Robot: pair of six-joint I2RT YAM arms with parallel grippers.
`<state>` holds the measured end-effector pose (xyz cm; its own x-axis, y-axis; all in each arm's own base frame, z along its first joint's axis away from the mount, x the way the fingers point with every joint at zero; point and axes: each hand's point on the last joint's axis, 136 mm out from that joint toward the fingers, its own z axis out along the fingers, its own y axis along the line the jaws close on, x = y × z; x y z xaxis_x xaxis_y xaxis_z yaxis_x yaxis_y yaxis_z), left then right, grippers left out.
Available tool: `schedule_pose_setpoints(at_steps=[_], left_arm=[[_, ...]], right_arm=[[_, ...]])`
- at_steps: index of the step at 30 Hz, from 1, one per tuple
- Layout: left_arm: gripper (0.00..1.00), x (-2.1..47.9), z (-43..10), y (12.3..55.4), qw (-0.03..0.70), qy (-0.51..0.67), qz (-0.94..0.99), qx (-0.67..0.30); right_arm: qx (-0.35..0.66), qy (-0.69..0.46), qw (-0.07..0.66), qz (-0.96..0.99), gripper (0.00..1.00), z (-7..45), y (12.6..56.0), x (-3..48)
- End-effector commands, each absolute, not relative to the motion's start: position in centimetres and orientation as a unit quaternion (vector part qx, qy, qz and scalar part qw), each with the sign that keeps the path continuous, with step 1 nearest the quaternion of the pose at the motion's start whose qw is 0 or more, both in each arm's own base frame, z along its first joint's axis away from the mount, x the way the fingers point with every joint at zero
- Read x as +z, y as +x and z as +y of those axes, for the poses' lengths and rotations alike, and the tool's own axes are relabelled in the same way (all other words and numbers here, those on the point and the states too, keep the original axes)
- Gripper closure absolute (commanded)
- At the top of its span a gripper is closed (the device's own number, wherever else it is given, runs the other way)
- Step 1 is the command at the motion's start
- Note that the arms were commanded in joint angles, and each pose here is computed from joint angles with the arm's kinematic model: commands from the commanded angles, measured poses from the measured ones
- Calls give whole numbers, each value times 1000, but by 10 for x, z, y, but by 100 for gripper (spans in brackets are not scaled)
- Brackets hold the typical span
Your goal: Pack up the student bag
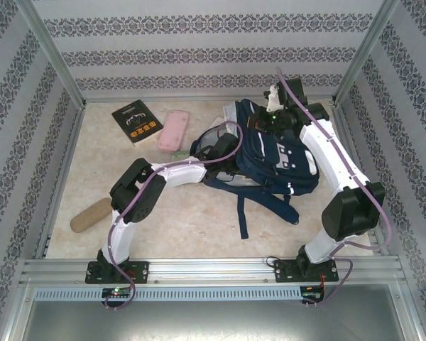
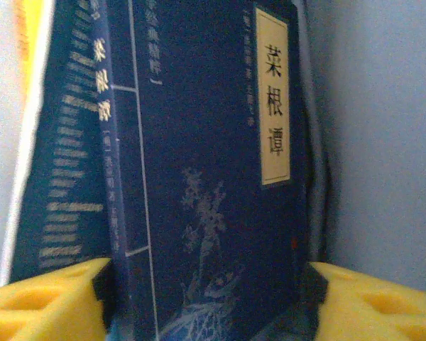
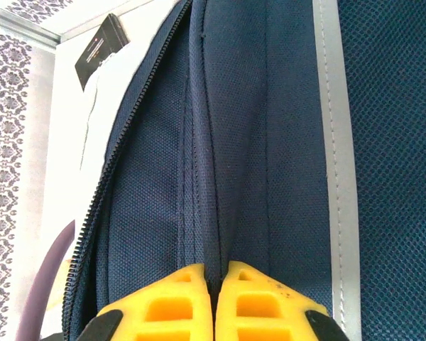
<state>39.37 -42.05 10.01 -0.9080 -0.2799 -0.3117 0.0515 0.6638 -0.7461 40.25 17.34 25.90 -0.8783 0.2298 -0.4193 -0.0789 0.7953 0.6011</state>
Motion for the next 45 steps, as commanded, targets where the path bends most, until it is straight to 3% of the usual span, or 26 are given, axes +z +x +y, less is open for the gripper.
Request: schedule_pose_setpoints(at_steps=[1,9,23,33,38,45], left_arm=[[21,111,-396,384,219,-43,913,-341],[16,149,-341,378,246,-47,922,-297],[17,195,-189,396,293,-124,913,-256],[17,229,-186,420,307,-94,874,-365],[17,209,-118,452,333,-183,882,-278],[17,164,-49,512,328,-250,883,-226]], right_arm=[[368,8,300,880,100,185,404,303],[361,5,290,886,100,187,405,282],[319,-37,249,914,100,226,392,219],[284,-30,239,928,100,221,390,200],[281,-33,234,930,100,223,388,198],[284,-39,238,928,100,231,387,206]])
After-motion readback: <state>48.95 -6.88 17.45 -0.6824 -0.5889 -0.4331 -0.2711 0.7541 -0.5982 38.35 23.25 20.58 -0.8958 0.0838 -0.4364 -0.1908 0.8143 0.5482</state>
